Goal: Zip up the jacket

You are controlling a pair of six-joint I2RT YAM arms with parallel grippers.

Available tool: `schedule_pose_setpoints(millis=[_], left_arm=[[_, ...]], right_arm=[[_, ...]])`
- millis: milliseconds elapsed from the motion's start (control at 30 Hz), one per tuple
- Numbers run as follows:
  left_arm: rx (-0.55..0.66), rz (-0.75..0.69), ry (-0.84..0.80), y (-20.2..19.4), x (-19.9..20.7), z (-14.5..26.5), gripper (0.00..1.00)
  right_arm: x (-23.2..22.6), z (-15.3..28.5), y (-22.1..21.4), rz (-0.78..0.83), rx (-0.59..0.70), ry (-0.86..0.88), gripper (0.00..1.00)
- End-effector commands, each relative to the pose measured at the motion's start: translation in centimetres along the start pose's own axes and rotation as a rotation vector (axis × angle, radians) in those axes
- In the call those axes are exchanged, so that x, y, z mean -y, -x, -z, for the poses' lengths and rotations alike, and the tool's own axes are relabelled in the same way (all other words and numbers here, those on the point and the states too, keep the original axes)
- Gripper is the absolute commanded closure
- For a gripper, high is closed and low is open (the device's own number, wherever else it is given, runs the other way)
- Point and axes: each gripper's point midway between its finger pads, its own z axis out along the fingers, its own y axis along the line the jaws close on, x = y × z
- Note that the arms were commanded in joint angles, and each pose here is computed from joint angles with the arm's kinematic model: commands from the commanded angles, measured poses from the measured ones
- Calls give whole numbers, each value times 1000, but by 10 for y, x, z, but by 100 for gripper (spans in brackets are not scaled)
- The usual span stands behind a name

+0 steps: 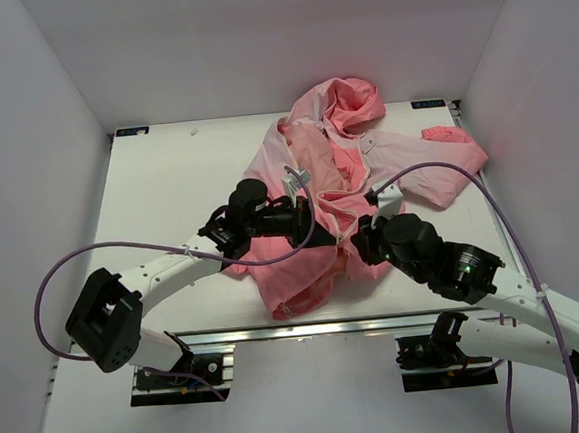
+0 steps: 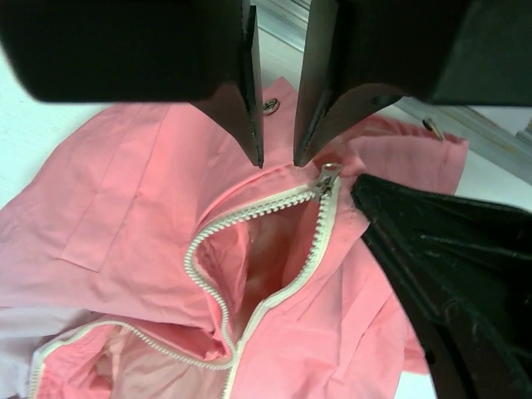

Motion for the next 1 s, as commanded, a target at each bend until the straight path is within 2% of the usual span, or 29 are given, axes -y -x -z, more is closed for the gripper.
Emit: schedule_pose_setpoints(millis=[0, 100, 200, 300, 400, 567, 667, 967], left_arm=[[21, -65, 1, 9, 11, 8, 100], [17, -62, -28, 9, 14, 6, 100], [16, -60, -53, 9, 18, 5, 100], [17, -61, -87, 10, 24, 5, 100], [18, -65, -122, 11, 30, 6, 100], [28, -75, -175, 14, 42, 8, 100], [47, -83, -198, 19, 47, 8, 100], [43, -63, -274, 21, 57, 5, 100]], right_arm=[[-7, 5, 11, 39, 9, 46, 72], [-15, 3, 11, 35, 10, 80, 72], [-32, 3, 14, 30, 19, 173, 66], [-43, 2, 15, -5, 21, 219, 65], [-39, -3, 13, -35, 21, 188, 65], [-11, -3, 23, -154, 84, 19, 67], [-15, 0, 31, -170, 120, 50, 67], [-33, 2, 26, -174, 77, 146, 63]])
